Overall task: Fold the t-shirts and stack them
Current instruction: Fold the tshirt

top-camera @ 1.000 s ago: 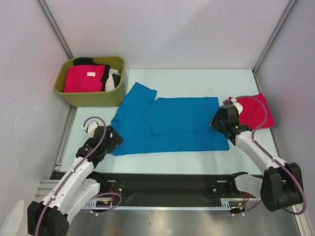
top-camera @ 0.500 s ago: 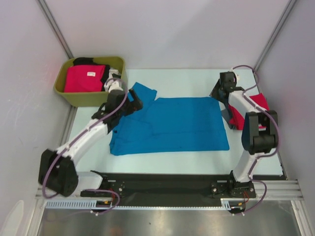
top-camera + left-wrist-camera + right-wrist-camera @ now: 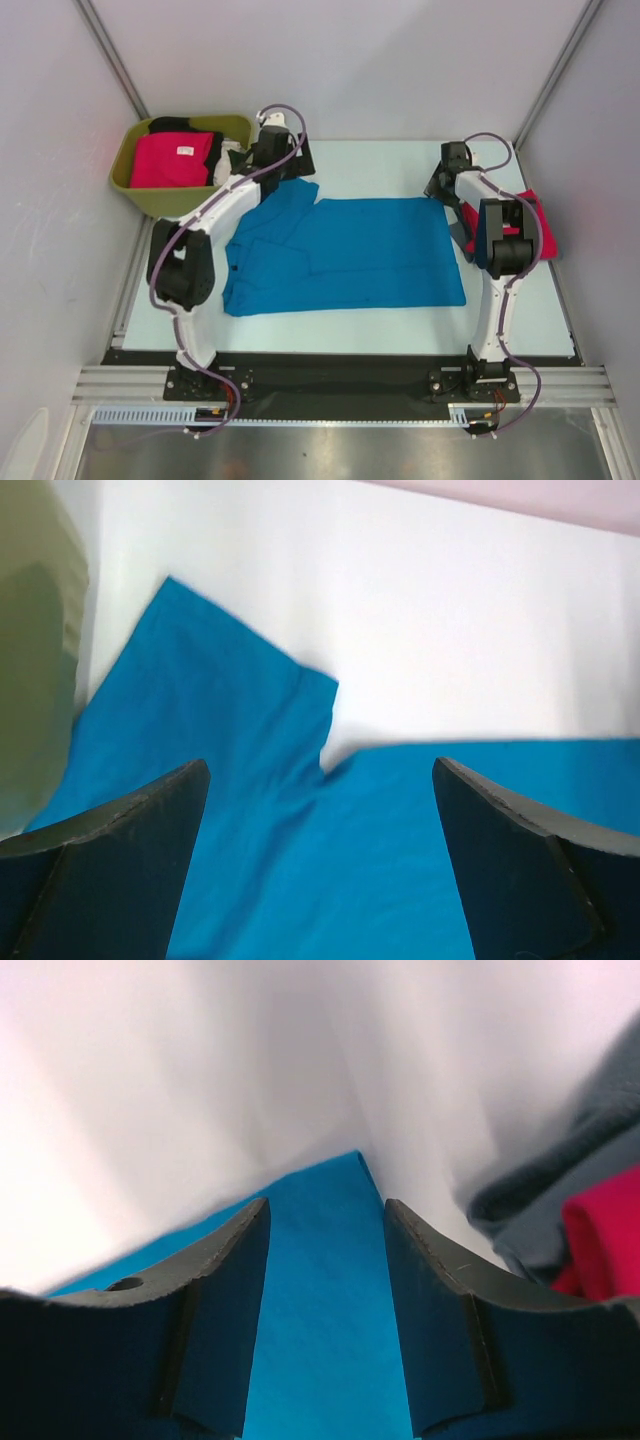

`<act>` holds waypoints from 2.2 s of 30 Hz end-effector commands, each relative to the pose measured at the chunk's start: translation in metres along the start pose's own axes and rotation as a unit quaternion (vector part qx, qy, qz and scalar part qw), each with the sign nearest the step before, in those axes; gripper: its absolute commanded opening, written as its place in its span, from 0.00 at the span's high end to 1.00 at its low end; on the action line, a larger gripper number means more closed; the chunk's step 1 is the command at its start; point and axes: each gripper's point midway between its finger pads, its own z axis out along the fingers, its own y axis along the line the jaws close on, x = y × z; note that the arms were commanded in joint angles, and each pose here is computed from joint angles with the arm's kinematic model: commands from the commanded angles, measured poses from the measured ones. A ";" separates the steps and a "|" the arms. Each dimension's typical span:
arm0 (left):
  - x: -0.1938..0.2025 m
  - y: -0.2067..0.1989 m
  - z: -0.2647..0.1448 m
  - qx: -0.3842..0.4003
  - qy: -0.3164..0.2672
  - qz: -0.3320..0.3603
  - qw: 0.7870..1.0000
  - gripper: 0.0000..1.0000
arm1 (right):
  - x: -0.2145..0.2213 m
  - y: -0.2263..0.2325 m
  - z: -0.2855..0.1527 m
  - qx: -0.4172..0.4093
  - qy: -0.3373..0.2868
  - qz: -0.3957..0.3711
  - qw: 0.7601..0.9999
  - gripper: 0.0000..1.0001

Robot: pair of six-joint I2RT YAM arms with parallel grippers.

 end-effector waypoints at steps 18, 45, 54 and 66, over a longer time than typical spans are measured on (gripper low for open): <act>-0.017 0.051 0.098 -0.104 0.019 0.036 0.994 0.00 | -0.001 -0.004 0.022 0.004 0.013 -0.004 1.000 0.87; -0.009 0.071 0.158 -0.126 -0.011 -0.009 0.992 0.16 | -0.022 -0.071 -0.004 0.033 -0.010 0.085 0.996 1.00; -0.016 0.066 0.171 -0.108 -0.030 -0.051 0.992 0.25 | -0.020 -0.074 -0.004 0.025 -0.008 0.093 0.995 1.00; 0.022 0.084 0.184 -0.106 0.049 -0.139 0.983 0.32 | -0.020 -0.069 -0.004 0.002 -0.006 0.099 0.995 1.00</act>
